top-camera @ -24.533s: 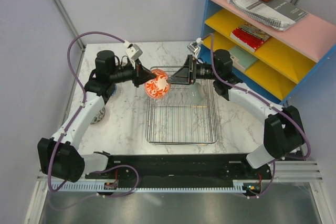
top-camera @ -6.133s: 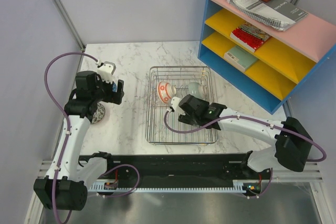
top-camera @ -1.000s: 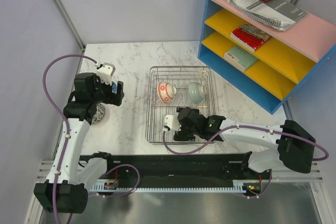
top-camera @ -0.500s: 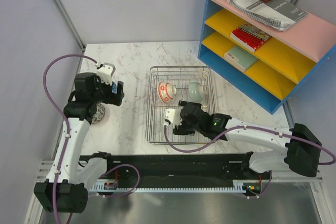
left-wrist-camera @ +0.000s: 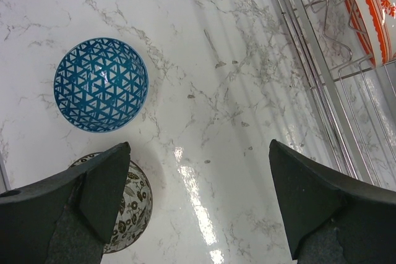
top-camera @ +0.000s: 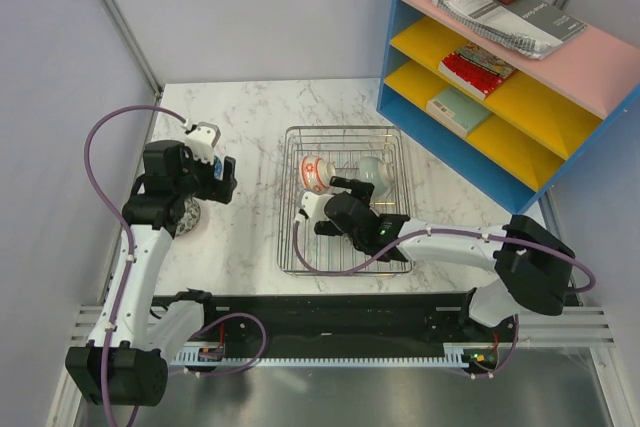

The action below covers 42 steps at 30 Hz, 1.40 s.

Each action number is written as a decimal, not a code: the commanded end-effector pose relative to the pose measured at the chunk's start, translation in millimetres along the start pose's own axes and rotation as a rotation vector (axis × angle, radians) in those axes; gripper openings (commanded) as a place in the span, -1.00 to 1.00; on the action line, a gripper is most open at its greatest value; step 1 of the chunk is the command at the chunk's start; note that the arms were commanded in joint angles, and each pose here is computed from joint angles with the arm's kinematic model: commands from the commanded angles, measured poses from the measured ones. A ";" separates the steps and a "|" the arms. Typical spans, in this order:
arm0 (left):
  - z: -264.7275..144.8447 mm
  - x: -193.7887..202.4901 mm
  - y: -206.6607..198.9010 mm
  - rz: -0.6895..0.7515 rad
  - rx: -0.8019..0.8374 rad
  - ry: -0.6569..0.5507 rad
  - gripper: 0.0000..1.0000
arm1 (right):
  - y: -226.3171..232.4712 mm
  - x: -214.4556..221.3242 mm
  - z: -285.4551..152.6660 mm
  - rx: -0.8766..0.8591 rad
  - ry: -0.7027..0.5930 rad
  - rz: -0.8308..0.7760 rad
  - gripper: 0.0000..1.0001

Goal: Load the bowls into the dish rack

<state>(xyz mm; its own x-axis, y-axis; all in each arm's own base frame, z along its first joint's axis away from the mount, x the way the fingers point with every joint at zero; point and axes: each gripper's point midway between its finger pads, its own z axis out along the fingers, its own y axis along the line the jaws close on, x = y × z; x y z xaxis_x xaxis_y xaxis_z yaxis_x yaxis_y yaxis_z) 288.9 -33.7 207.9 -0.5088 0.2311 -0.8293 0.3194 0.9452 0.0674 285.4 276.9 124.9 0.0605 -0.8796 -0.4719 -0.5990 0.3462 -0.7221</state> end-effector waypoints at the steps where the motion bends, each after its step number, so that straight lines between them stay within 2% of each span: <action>1: -1.1 -7.7 1.9 0.027 0.000 -0.041 0.99 | -30.0 -5.2 -1.8 0.138 0.017 0.051 0.96; 12: -2.3 -11.7 0.5 0.037 0.012 -0.049 0.99 | -28.7 37.0 -15.0 0.150 0.089 0.004 0.96; 26: 0.5 -7.8 6.7 0.060 -0.011 -0.020 0.99 | -41.1 63.2 -9.7 0.181 0.159 0.014 0.96; 30: 5.5 -3.0 12.7 0.071 -0.036 0.001 0.99 | -48.4 59.9 -7.5 0.186 0.137 0.041 0.96; 33: 8.4 -1.8 16.5 0.085 -0.054 0.000 0.99 | -56.7 34.6 -15.5 0.141 0.043 0.117 0.96; 36: 12.6 -0.9 23.8 0.111 -0.085 -0.001 0.99 | -59.7 5.1 -31.2 0.026 -0.038 0.176 0.96; 39: 22.5 1.7 35.2 0.122 -0.128 0.027 0.99 | -41.9 -1.5 -52.4 -0.153 -0.066 0.156 0.96; 42: 36.3 6.6 50.1 0.118 -0.186 0.071 0.99 | -29.9 2.0 -68.1 -0.248 -0.077 0.137 0.96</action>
<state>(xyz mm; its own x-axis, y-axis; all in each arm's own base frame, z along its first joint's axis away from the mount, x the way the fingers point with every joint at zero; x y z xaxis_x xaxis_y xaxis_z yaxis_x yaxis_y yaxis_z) 308.3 -15.3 189.8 -0.5294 0.3085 -0.7903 0.2961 0.9402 0.1686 285.7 240.8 178.4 0.0105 -0.8133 -0.5818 -0.6429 0.4401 -0.6268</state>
